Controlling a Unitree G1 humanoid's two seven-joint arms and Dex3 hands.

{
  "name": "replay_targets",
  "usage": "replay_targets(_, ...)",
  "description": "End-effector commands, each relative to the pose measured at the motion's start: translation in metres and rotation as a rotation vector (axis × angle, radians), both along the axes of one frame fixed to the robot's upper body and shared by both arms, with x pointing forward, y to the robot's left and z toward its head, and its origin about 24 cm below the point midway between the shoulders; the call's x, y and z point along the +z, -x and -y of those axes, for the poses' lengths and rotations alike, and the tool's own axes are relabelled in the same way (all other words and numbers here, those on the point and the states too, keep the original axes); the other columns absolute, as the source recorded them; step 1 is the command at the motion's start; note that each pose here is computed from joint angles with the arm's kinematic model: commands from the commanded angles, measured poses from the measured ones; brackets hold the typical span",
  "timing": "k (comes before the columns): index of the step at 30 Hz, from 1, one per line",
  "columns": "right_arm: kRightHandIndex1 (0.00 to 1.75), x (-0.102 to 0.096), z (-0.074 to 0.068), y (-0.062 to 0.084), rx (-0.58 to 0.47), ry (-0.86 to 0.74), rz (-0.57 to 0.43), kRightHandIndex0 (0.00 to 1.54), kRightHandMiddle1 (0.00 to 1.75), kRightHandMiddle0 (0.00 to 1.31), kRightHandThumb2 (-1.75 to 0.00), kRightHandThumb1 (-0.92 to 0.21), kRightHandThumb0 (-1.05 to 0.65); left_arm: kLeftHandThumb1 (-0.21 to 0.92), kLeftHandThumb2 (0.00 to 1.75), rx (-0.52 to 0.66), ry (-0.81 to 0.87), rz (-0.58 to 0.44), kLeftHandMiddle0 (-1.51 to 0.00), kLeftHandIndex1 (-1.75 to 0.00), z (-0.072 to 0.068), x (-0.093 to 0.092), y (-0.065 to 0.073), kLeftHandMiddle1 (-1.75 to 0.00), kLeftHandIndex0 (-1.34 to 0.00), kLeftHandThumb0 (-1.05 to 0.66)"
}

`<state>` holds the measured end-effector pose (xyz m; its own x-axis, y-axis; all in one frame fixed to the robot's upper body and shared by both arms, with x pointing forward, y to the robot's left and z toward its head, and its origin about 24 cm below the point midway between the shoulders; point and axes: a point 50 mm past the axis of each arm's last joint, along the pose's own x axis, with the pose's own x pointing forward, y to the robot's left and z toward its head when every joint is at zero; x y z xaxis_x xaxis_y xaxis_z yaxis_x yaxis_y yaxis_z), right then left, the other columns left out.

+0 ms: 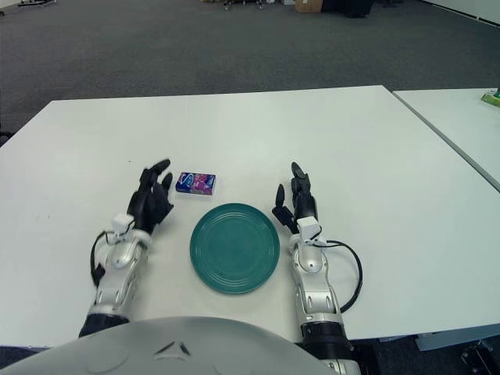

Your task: Put the gum into the plate.

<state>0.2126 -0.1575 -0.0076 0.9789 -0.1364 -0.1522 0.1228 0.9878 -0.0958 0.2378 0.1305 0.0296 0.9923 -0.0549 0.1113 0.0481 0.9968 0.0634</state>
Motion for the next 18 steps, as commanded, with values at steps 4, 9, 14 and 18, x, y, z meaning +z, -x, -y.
replay_targets(4,0.00,-0.044,0.001,0.027,-0.004,-0.032,-0.254,0.07,0.17,0.00,-0.91,-0.92,-0.76,0.92,0.67,-0.154,-0.617,0.377,-0.43,-1.12,-0.008,0.041,-0.034,-0.07,-0.01,-0.93)
replay_targets(9,0.00,-0.044,0.000,0.027,0.000,-0.037,-0.253,0.05,0.16,0.00,-0.93,-0.92,-0.75,0.92,0.48,-0.220,-0.844,0.442,-0.43,-1.26,-0.006,0.041,-0.049,-0.11,-0.04,-0.97)
replay_targets(14,0.00,-0.044,-0.001,0.028,-0.005,-0.052,-0.253,0.04,0.15,0.00,-0.93,-0.92,-0.76,0.92,0.39,-0.365,-1.062,0.446,-0.40,-1.32,0.006,0.041,-0.067,-0.11,-0.08,-1.01)
replay_targets(18,0.00,-0.045,-0.002,0.030,-0.013,-0.063,-0.249,0.04,0.17,0.00,-0.94,-0.92,-0.75,0.92,0.36,-0.456,-1.133,0.438,-0.38,-1.35,0.010,0.038,-0.070,-0.10,-0.10,-1.04)
